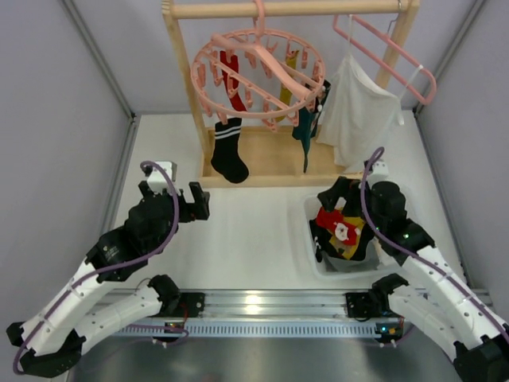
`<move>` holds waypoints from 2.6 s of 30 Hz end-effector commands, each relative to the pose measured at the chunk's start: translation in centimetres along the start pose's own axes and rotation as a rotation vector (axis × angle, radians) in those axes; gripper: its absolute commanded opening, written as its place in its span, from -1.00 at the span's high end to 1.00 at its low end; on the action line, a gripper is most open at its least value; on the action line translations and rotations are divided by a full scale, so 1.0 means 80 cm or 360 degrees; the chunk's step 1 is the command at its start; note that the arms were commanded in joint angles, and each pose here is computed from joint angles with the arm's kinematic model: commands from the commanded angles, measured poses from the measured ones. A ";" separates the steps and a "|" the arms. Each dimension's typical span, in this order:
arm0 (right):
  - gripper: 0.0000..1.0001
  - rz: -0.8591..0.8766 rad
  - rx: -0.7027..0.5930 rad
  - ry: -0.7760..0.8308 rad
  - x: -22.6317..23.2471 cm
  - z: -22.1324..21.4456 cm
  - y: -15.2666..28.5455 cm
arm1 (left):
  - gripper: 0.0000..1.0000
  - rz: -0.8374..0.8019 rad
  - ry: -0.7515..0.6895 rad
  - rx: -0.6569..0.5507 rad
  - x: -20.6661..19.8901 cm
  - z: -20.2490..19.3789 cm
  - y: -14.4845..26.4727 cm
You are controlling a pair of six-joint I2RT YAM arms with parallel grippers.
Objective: Remove the socks clipped to the hanger
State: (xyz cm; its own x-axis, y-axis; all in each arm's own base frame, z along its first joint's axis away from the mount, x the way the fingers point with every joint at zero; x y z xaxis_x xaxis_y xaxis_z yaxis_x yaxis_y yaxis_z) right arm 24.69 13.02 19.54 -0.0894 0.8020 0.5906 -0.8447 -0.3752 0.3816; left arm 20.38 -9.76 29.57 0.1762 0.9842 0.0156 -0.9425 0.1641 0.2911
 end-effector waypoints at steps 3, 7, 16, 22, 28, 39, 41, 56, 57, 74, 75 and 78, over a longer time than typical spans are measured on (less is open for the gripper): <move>-0.99 0.0582 0.0019 0.0128 0.111 -0.011 0.003 | -0.97 -0.0354 0.0078 0.0023 -0.066 -0.005 -0.021; -0.99 0.0764 0.0053 0.0161 0.131 -0.024 0.019 | -0.97 -0.0534 0.0170 -0.0116 -0.110 -0.026 -0.056; -0.99 0.1028 0.0041 0.0181 0.139 -0.035 0.077 | -0.97 -0.0551 0.0104 -0.0495 -0.087 -0.034 -0.125; -0.99 0.1146 0.0025 0.0217 0.146 -0.035 0.102 | -0.97 -0.0762 0.0088 -0.0818 -0.057 -0.001 -0.141; -0.99 0.1202 0.0092 0.0254 0.149 -0.043 0.119 | -0.97 -0.0867 -0.0043 -0.0776 -0.059 0.019 -0.185; -0.99 0.1227 0.0127 0.0306 0.147 -0.049 0.124 | -0.39 -0.0961 -0.0045 -0.0854 -0.066 0.040 -0.215; -0.99 0.1231 0.0124 0.0300 0.149 -0.048 0.124 | -0.17 -0.0981 -0.0064 -0.0873 -0.071 0.043 -0.210; -0.99 0.1280 -0.0052 0.0158 0.215 0.036 0.144 | 1.00 -0.0585 0.0056 -0.0839 -0.116 0.017 -0.151; -0.99 0.1193 -0.0031 0.0143 0.212 0.039 0.133 | 1.00 -0.0603 0.0049 -0.0836 -0.139 0.020 -0.142; -0.40 0.0219 -0.0126 0.0593 0.271 0.158 0.052 | 1.00 -0.0007 -0.0233 -0.0604 -0.231 0.004 -0.132; -0.39 0.0250 -0.0148 0.0621 0.294 0.165 0.063 | 1.00 0.0006 -0.0254 -0.0597 -0.234 0.002 -0.133; -0.32 0.0115 -0.0139 0.0767 0.311 0.156 0.046 | 1.00 0.0015 -0.0320 -0.0590 -0.250 0.002 -0.133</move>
State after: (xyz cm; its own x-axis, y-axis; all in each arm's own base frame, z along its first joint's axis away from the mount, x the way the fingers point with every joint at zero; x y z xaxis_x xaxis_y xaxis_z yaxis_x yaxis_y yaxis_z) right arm 25.78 27.34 45.41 -0.4614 0.7969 0.3900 -0.8046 -0.5610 0.1944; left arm 27.06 -31.12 25.17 0.2461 0.9528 0.1778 -0.9634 0.2605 -0.0624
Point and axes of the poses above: each gripper's point midway between its finger pads, its own y axis back along the fingers, its own x axis along the line the jaws close on, z = x × y, the point moved 1 cm from there along y, back along the fingers, and after that the axes turned 11 degrees about -y, right-handed, at the moved point
